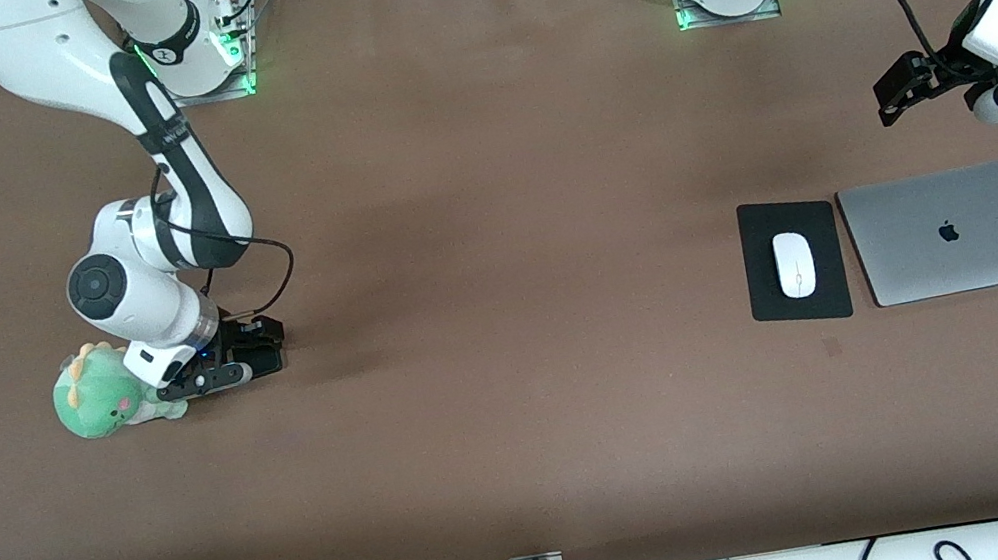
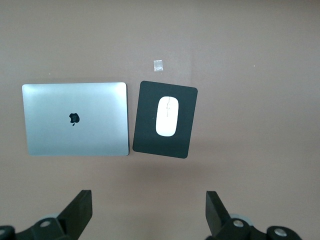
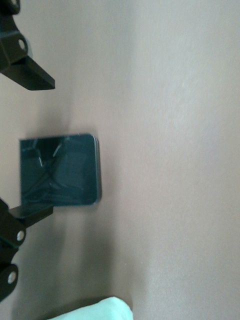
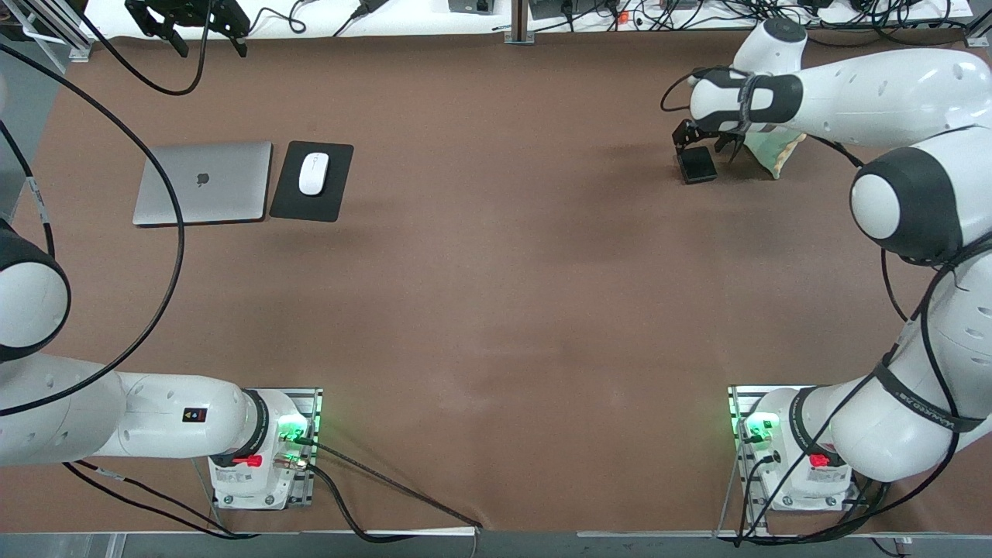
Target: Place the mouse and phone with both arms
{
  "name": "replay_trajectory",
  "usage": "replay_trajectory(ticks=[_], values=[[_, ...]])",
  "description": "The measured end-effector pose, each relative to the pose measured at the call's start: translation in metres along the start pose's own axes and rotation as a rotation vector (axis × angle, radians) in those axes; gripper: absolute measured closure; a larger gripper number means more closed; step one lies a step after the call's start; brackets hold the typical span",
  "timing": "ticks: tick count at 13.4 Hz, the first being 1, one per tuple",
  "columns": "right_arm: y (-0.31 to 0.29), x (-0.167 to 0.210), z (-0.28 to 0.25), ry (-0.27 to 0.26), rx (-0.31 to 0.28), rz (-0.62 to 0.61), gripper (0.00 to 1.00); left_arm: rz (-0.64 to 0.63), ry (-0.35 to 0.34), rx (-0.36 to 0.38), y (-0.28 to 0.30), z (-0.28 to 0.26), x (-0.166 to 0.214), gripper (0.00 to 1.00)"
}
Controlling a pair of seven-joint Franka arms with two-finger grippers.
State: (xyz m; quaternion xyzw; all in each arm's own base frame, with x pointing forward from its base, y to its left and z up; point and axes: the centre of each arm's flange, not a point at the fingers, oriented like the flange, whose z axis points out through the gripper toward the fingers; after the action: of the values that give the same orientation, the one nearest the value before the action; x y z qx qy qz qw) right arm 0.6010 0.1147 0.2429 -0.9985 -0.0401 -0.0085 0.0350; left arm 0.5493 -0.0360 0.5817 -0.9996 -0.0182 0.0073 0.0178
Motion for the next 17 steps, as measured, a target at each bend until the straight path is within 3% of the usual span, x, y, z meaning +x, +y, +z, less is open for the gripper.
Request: replay_trajectory(ticks=[4, 11, 14, 17], values=[[-0.015, -0.005, -0.090, -0.037, 0.070, 0.053, 0.00, 0.003, -0.001, 0.000, 0.002, 0.000, 0.000, 0.00], [-0.007, -0.058, -0.279, -0.034, 0.032, 0.048, 0.00, 0.004, -0.025, 0.003, 0.002, 0.001, -0.003, 0.00], [0.009, -0.050, -0.312, -0.057, 0.024, 0.053, 0.00, 0.004, -0.031, 0.004, 0.002, 0.002, -0.004, 0.00], [0.025, -0.036, -0.310, -0.084, 0.008, 0.079, 0.00, 0.004, -0.032, 0.004, 0.002, 0.002, -0.004, 0.00]])
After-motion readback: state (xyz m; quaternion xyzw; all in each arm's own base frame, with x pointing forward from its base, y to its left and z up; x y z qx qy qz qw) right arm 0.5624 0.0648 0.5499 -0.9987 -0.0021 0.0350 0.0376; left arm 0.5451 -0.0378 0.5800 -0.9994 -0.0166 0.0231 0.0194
